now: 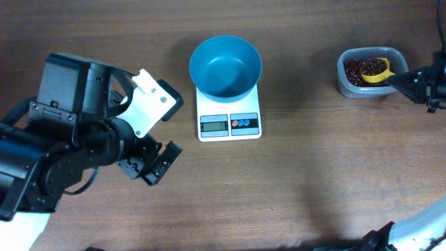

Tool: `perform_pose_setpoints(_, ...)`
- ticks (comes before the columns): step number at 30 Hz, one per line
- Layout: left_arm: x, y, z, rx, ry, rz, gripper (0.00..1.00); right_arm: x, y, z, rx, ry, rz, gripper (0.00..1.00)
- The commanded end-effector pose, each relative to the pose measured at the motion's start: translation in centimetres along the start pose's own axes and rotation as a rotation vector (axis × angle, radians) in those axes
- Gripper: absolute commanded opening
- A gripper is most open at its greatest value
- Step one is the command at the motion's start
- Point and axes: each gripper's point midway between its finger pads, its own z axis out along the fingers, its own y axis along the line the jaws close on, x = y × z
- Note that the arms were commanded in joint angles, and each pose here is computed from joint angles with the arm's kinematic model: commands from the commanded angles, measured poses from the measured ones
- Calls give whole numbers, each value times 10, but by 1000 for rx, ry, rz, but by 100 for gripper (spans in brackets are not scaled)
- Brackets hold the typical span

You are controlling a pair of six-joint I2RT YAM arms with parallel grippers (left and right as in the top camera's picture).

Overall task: Scoop item into bowl and weigh 50g on scale
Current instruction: 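Drag the scoop through the beans and lift it filled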

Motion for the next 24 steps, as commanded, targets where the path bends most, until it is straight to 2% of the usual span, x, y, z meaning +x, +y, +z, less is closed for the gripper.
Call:
perform_pose_setpoints(1,-3,-1,-1,9,-11,7,98,0,5,-3,-72,-12,-35,4)
perform_pose_setpoints(9,-3,-1,-1,9,-11,7,99,2,6,4,-163,-2,-51,4)
perform_pose_setpoints(15,-3,-1,-1,9,-11,7,99,6,-4,-17,-245,-71,-10,4)
perform_pose_setpoints(24,-3,-1,-1,9,-11,7,99,4,14,-24,-368,-121,-77,4)
